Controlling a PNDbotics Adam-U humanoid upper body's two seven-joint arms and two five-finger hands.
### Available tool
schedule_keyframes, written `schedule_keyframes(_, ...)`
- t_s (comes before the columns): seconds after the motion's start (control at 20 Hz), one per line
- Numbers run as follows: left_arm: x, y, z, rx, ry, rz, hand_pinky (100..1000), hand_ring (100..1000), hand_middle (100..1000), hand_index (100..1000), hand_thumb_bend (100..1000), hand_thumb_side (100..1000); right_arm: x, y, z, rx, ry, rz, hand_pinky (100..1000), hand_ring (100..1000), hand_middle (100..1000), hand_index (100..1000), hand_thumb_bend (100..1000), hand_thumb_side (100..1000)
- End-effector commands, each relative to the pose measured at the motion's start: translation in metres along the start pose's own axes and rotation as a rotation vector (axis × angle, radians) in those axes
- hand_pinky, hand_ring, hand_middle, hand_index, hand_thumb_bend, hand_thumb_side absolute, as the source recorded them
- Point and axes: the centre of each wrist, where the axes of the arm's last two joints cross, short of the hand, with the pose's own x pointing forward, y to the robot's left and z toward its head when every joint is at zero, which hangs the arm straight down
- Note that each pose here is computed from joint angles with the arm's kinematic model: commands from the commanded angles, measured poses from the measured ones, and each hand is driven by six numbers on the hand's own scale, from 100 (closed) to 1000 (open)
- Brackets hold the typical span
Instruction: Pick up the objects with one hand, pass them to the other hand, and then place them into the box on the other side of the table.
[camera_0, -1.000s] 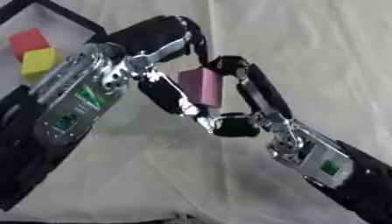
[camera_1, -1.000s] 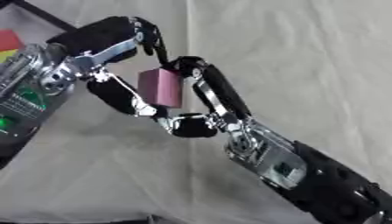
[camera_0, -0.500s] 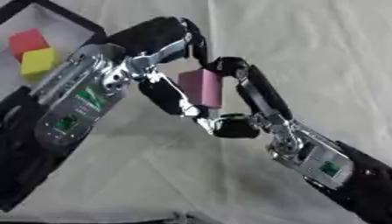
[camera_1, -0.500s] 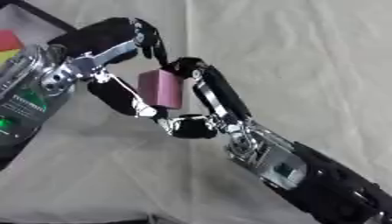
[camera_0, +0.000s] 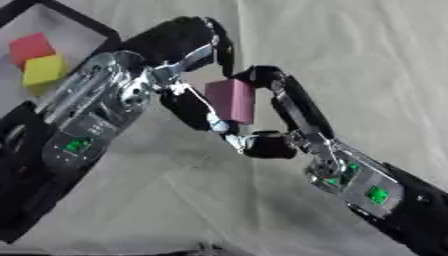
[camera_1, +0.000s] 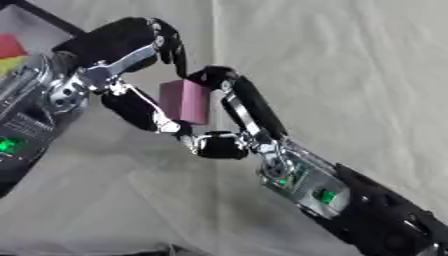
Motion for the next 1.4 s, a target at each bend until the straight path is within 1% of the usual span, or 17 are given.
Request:
schedule_keyframes(0.05,-0.0164,0.0029,0.0012,0.024,0.104,-0.088,752,632,580,551,665,252,0.0133,-0.0019,-0.0031,-0.018,-0.058,-0.026,717,686,530,503,123,100)
schedule_keyframes(0.3,-0.0159,0.0011,0.0006,0.01,0.098,-0.085,748,620,567,532,641,232,0.0132,-0.0011,-0.0023,-0.014,-0.055,-0.028,717,686,529,503,126,100)
schedule_keyframes(0.55,-0.0146,0.0009,0.0007,0.004,0.084,-0.075,739,601,538,501,636,201,0.0129,-0.001,-0.0019,-0.014,-0.056,-0.027,716,686,528,502,129,100)
schedule_keyframes(0.8,-0.0132,0.0011,0.0011,0.001,0.078,-0.072,735,592,527,483,633,195,0.0124,-0.001,-0.0013,-0.014,-0.054,-0.024,717,686,528,503,132,100)
schedule_keyframes(0.9,-0.0129,0.001,0.0012,-0.004,0.075,-0.072,735,593,526,482,632,167,0.0122,-0.0011,-0.0009,-0.014,-0.055,-0.022,717,687,528,503,135,100)
schedule_keyframes(0.95,-0.0127,0.0008,0.0012,-0.009,0.073,-0.072,736,592,525,475,624,133,0.012,-0.0011,-0.0008,-0.013,-0.055,-0.021,717,687,528,503,140,100)
schedule_keyframes(1.05,-0.0122,0.001,0.0013,-0.017,0.071,-0.071,736,593,526,474,619,124,0.0119,-0.001,-0.0004,-0.013,-0.055,-0.019,717,687,528,503,143,100)
schedule_keyframes(1.1,-0.012,0.0013,0.0015,-0.018,0.07,-0.071,737,593,526,474,619,124,0.0118,-0.0009,-0.0003,-0.012,-0.055,-0.018,718,688,528,505,168,100)
schedule_keyframes(1.15,-0.0117,0.0013,0.0016,-0.023,0.068,-0.071,740,596,529,484,578,100,0.0117,-0.0008,-0.0001,-0.011,-0.054,-0.016,718,689,530,506,158,100)
schedule_keyframes(1.35,-0.0101,0.0019,0.0022,-0.046,0.059,-0.074,747,605,540,508,541,100,0.0114,-0.0004,0.0006,-0.005,-0.05,-0.011,719,689,531,508,181,100)
schedule_keyframes(1.4,-0.0099,0.002,0.0023,-0.053,0.057,-0.075,749,608,545,541,491,100,0.0114,-0.0003,0.0008,-0.004,-0.05,-0.011,719,690,531,509,188,100)
